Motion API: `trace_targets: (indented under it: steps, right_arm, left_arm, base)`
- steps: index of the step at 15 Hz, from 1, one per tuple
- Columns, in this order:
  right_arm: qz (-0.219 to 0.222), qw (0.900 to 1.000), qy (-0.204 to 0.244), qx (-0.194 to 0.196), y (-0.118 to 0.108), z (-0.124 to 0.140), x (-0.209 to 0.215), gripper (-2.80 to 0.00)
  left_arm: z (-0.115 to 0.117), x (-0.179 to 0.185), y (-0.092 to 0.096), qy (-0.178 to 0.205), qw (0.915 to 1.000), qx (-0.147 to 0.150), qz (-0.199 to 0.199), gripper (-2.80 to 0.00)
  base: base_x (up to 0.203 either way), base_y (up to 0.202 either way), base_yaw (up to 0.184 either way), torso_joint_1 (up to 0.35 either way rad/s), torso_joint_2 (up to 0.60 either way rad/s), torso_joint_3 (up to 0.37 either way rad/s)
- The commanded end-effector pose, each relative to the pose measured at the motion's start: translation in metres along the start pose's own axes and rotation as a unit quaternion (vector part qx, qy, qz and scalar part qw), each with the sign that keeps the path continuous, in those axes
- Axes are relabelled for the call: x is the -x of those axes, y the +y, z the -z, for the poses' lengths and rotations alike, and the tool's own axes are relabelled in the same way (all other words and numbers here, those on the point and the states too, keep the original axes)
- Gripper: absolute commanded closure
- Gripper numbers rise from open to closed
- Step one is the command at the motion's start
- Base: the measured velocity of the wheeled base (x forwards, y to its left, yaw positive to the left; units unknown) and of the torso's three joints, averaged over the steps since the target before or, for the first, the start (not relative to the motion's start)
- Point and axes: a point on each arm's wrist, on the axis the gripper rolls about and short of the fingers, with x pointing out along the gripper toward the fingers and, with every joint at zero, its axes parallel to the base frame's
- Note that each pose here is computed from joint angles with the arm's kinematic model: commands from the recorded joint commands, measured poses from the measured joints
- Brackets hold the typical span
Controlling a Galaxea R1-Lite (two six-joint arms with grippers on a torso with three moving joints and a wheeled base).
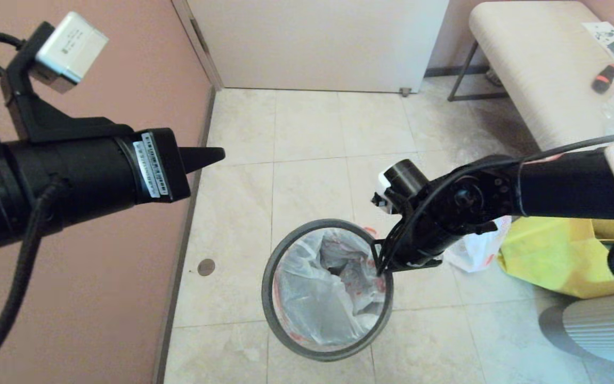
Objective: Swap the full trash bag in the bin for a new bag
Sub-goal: Place the trash can ring on the trash can
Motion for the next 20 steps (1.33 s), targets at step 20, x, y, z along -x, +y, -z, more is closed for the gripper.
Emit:
trace_targets:
  steps: [20]
  right_arm:
    - [0.062,0.998,-0.005,-0.019,-0.010,-0.022,-0.098,0.00]
  left_arm:
    - [-0.001,-0.005,0.005,-0.003,0.9999,0.003,-0.014,0.00]
  base:
    - [0.000,0.000,0.000,0.000,0.00,0.000]
